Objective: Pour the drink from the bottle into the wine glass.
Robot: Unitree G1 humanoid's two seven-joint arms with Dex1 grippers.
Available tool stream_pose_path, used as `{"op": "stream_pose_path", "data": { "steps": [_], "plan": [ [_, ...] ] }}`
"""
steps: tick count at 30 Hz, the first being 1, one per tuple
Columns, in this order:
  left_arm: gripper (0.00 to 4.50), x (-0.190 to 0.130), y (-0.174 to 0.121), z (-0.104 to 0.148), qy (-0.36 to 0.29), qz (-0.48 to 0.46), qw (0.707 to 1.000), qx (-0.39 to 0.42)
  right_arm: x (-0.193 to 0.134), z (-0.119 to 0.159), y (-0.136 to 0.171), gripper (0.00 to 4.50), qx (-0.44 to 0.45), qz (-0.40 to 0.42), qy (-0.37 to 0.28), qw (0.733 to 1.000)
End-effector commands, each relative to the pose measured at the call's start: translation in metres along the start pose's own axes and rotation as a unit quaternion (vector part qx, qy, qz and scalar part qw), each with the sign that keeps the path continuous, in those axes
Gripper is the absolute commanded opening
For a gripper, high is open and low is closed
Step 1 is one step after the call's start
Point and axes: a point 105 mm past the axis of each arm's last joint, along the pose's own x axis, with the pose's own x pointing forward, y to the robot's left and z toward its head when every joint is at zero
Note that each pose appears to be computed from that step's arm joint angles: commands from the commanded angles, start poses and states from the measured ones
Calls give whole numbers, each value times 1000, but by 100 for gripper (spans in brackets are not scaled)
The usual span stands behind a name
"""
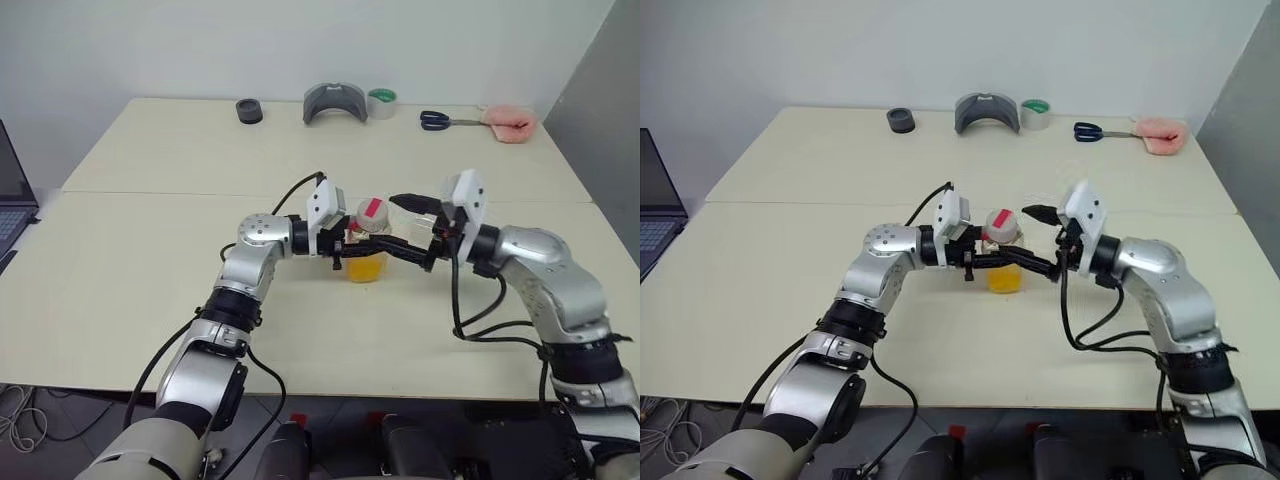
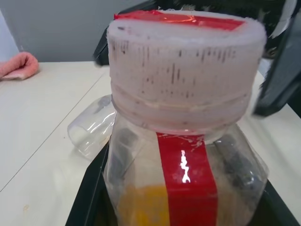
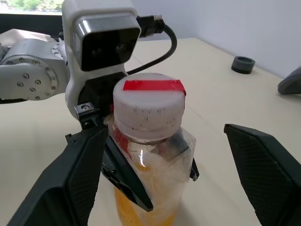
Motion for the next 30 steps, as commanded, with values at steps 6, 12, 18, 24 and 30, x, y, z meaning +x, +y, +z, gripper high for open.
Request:
{"op": "stream_pose_path", "data": {
  "steps": [6,12,18,24,30],
  "plan": [
    [171,4,2,19,-25,-8,999,23,9,30,11,424,-41,-74,-60,995],
    [171,6,2,19,-24,-13,999,20,11,27,10,424,-55,-82,-52,994],
    [171,7,2,20,-26,-15,999,19,7,24,-3,424,-75,-113,-42,990],
    [171,7,2,20,-26,-15,999,17,-1,21,-8,424,-76,-124,-32,989],
    [171,6,2,19,-25,-14,999,16,-7,22,-12,424,-78,-134,-28,988]
  ]
}}
